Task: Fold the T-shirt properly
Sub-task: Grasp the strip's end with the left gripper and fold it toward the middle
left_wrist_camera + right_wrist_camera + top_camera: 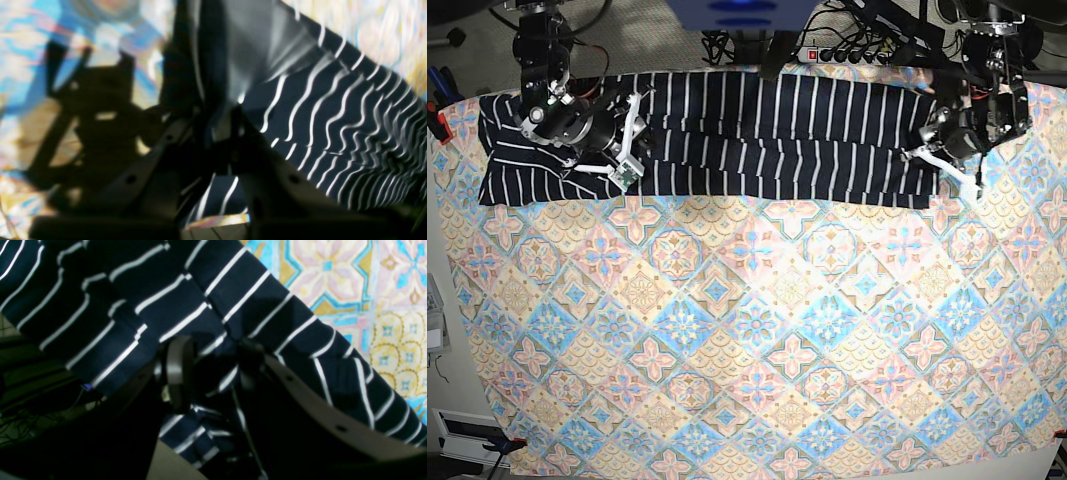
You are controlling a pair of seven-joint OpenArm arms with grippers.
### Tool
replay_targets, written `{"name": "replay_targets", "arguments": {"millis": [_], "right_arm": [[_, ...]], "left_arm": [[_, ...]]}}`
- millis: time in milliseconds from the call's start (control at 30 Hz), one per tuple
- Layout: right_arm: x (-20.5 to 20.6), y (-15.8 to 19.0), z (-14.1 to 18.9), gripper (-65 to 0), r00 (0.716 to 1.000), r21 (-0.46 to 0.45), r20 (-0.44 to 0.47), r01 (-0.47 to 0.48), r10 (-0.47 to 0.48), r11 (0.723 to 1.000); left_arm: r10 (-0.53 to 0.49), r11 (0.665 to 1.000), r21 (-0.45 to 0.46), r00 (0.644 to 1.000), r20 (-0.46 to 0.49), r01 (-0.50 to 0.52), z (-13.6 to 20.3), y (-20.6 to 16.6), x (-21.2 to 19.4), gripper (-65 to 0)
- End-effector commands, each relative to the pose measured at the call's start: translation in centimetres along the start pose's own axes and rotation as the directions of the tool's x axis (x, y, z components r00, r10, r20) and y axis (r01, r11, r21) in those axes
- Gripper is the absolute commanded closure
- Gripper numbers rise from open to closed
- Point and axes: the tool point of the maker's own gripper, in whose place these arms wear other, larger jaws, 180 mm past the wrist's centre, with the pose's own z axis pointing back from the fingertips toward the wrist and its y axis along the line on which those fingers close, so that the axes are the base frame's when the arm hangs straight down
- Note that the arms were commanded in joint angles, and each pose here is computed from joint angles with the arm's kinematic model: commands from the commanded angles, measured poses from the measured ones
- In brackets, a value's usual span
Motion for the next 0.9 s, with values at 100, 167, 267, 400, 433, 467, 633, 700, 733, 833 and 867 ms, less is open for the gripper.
{"name": "replay_targets", "arguments": {"millis": [100, 167, 267, 400, 433, 467, 633, 700, 733, 833, 867], "right_arm": [[0.7, -0.4, 0.5, -22.4, 1.000, -0.012, 0.024, -0.016, 0.017, 1.000], [0.7, -0.4, 0.5, -22.4, 1.000, -0.012, 0.025, -0.017, 0.017, 1.000], [0.8, -0.4, 0.5, -22.4, 1.000, -0.011, 0.025, -0.018, 0.018, 1.000], [0.3, 0.0, 0.5, -22.4, 1.000, -0.003, 0.014, -0.014, 0.014, 1.000], [0.0, 0.2, 0.5, -22.4, 1.000, 0.002, 0.012, -0.011, 0.011, 1.000], [0.1, 0.4, 0.4, -22.4, 1.000, 0.007, 0.012, -0.012, 0.012, 1.000], [0.4, 1.2, 0.0, -22.4, 0.999, 0.032, 0.015, -0.029, 0.029, 0.999], [0.3, 1.0, 0.0, -22.4, 1.000, 0.027, 0.013, -0.027, 0.027, 0.999], [0.3, 1.0, 0.0, -22.4, 1.000, 0.026, 0.013, -0.026, 0.026, 0.999], [1.1, 0.2, 0.0, -19.3, 0.999, 0.009, 0.029, -0.034, 0.033, 0.999], [1.1, -0.1, 0.1, -16.3, 0.999, 0.003, 0.027, -0.031, 0.031, 1.000]], "left_arm": [[0.030, 0.999, 0.037, 0.996, 0.082, -0.034, 1.7, 2.0, 2.4, 0.0], [0.051, 0.997, 0.053, 0.993, 0.110, -0.057, 2.3, 3.0, 3.1, 0.0], [0.064, 0.995, 0.069, 0.989, 0.135, -0.073, 2.9, 3.9, 3.7, 0.0], [0.063, 0.994, 0.077, 0.986, 0.152, -0.075, 3.6, 4.5, 4.5, 0.0], [0.038, 0.997, 0.065, 0.986, 0.161, -0.049, 3.8, 3.9, 4.8, 0.0], [0.003, 0.999, 0.048, 0.985, 0.171, -0.012, 4.1, 3.0, 5.1, 0.0], [-0.109, 0.990, -0.068, 0.969, 0.219, 0.127, 5.0, -3.2, 4.3, 0.0], [-0.146, 0.977, -0.121, 0.967, 0.209, 0.173, 4.8, -5.8, 3.3, 0.0], [-0.162, 0.969, -0.152, 0.965, 0.206, 0.195, 4.7, -7.3, 2.8, 0.0], [-0.185, 0.946, -0.230, 0.963, 0.194, 0.228, 4.4, -10.8, 1.3, 0.0], [-0.200, 0.937, -0.253, 0.964, 0.177, 0.241, 4.3, -11.8, 0.3, 0.0]]}}
